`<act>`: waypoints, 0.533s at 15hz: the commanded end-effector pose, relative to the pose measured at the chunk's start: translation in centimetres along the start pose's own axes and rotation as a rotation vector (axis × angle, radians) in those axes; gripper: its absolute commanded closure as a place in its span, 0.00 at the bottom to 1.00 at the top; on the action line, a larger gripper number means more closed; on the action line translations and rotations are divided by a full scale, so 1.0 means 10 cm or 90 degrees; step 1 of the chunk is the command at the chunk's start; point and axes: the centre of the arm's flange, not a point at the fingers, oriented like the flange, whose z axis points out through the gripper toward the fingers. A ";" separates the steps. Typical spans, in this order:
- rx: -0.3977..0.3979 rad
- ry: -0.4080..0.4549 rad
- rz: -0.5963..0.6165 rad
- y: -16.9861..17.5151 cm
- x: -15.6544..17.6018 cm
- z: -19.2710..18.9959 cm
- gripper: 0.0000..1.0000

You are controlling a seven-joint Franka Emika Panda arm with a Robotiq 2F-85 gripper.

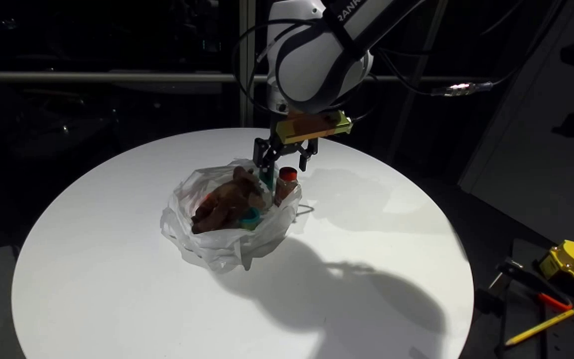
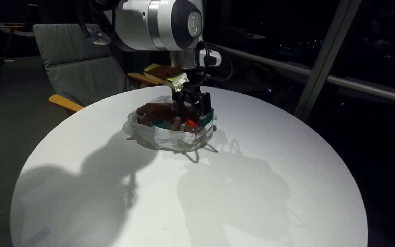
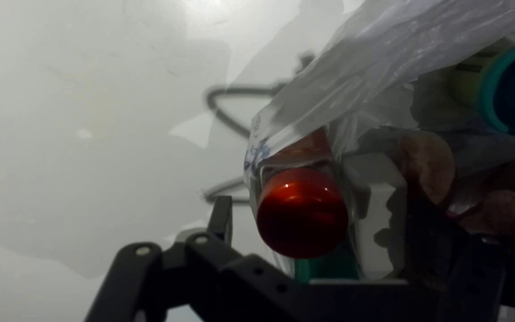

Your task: Remove the objects in the plastic and place them on the table

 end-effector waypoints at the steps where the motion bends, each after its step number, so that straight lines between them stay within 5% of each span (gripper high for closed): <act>1: 0.006 -0.005 0.002 0.00 0.18 0.02 0.25; 2: 0.005 -0.007 0.001 0.00 0.18 0.02 0.26; 8: -0.006 -0.012 0.003 0.00 0.15 0.02 0.72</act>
